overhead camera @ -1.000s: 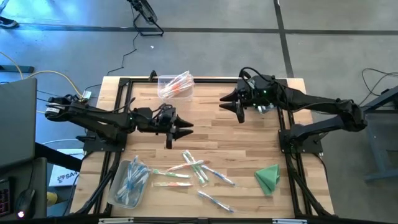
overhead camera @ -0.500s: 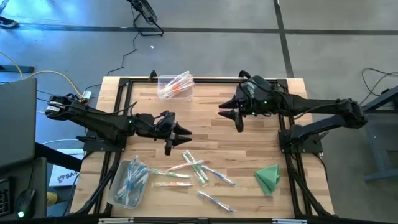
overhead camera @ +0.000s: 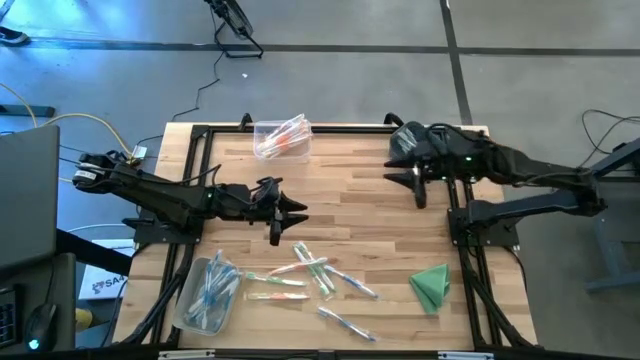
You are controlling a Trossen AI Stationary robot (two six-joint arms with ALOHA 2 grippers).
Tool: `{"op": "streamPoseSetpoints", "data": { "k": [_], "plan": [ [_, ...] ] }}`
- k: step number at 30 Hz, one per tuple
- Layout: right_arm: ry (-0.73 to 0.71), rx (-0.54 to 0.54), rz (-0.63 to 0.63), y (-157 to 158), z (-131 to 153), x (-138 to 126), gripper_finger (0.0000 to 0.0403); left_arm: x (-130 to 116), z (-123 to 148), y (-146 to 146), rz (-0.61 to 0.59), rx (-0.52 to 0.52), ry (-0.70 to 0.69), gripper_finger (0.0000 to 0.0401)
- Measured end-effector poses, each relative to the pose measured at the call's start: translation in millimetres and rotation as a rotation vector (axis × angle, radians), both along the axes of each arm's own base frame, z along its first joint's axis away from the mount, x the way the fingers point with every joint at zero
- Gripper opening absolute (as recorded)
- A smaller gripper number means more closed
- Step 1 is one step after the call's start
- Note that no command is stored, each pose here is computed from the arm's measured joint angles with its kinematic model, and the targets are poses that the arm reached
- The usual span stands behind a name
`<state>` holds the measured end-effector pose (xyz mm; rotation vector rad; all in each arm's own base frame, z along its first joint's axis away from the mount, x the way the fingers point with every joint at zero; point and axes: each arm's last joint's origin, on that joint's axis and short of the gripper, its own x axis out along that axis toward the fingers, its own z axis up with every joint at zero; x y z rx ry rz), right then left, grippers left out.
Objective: Pick & Place Toothbrushes
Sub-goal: Put the top orange toothbrush into the transparent bin
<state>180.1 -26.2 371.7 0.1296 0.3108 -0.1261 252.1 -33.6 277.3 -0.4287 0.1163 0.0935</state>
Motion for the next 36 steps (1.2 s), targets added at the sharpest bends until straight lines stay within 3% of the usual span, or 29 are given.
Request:
{"op": "streamPoseSetpoints", "data": {
  "k": [9, 14, 19, 26, 36],
  "plan": [
    [-0.085, 0.041, -0.03, 7, -27, -47, 0.0136, 4, 10, 0, 0.03, -0.003, 0.082, 0.0142],
    [-0.155, 0.136, -0.052, 9, -49, -60, 0.0136, 18, 19, -2, 0.038, 0.027, 0.25, 0.0142],
    [-0.171, 0.204, -0.068, 9, -69, -64, 0.0136, 32, 15, -13, 0.01, 0.069, 0.499, 0.0142],
    [-0.158, 0.253, -0.085, 9, -79, -64, 0.0136, 43, 12, -25, 0.015, 0.045, 0.723, 0.0142],
    [-0.161, 0.241, -0.072, 9, -78, -61, 0.0136, 45, 11, -26, 0.024, -0.025, 0.739, 0.0142]
  ]
}}
